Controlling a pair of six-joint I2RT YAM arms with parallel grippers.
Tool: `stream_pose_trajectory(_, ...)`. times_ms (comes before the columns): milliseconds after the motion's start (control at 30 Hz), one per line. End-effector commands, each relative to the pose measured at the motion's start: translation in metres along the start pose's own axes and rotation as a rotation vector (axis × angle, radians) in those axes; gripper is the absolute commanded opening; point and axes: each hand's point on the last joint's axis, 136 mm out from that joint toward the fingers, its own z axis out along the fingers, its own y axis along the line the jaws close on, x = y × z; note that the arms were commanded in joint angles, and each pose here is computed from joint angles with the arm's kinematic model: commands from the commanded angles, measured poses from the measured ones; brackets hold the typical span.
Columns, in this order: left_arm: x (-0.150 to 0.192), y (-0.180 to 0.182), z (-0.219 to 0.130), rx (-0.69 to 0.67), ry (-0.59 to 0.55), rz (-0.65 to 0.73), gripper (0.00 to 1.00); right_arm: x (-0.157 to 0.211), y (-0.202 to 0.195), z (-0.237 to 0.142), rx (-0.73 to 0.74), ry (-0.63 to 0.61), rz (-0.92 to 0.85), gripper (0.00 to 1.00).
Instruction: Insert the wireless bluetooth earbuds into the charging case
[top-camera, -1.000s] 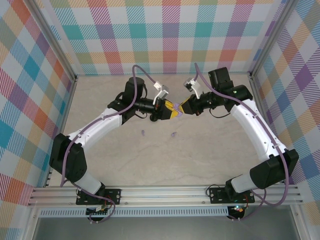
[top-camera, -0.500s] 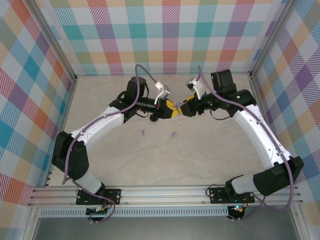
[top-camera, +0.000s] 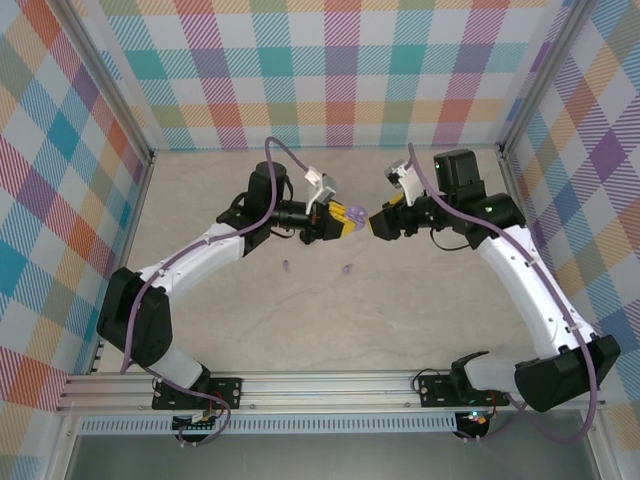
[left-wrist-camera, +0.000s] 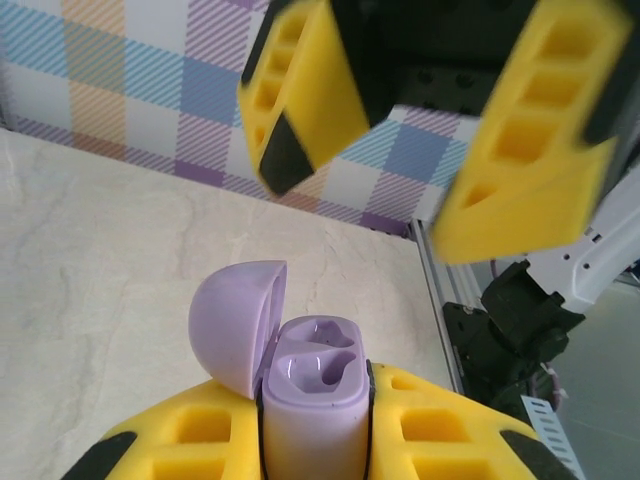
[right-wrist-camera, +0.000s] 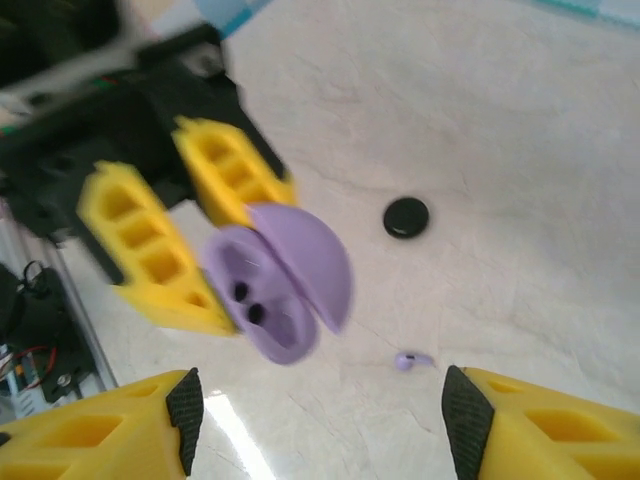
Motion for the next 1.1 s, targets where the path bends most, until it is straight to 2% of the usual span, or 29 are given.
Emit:
stream_pose_trajectory(0,-0.02,0.001,-0.012,-0.035,-0.092,0.053,0.06,0.019,-0.035,0.009,0.154,0.041,0.142,0.67)
stream_pose_trajectory(167,-0.014,0.005,-0.02,-0.042,-0.142,0.031,0.06,0.053,-0.062,0.027,0.24,0.148,0.296,0.67)
stream_pose_trajectory(333,-0.012,0.013,-0.031,-0.069,-0.224,0.008,0.06,0.089,-0.065,0.062,0.177,0.274,0.447,0.65)
stream_pose_trajectory(500,-0.006,0.012,-0.031,-0.053,-0.227,-0.014,0.06,0.119,-0.07,0.094,0.152,0.348,0.558,0.61)
stream_pose_trajectory(733,-0.005,0.005,-0.036,-0.068,-0.209,0.011,0.06,0.133,-0.057,0.147,0.114,0.444,0.601,0.57)
stream_pose_trajectory(933,-0.006,-0.005,-0.042,-0.08,-0.187,0.038,0.06,0.138,-0.057,0.18,0.141,0.506,0.585,0.52)
stream_pose_trajectory(1067,-0.009,-0.012,-0.047,-0.082,-0.179,0.055,0.06,0.135,-0.067,0.188,0.182,0.522,0.549,0.42)
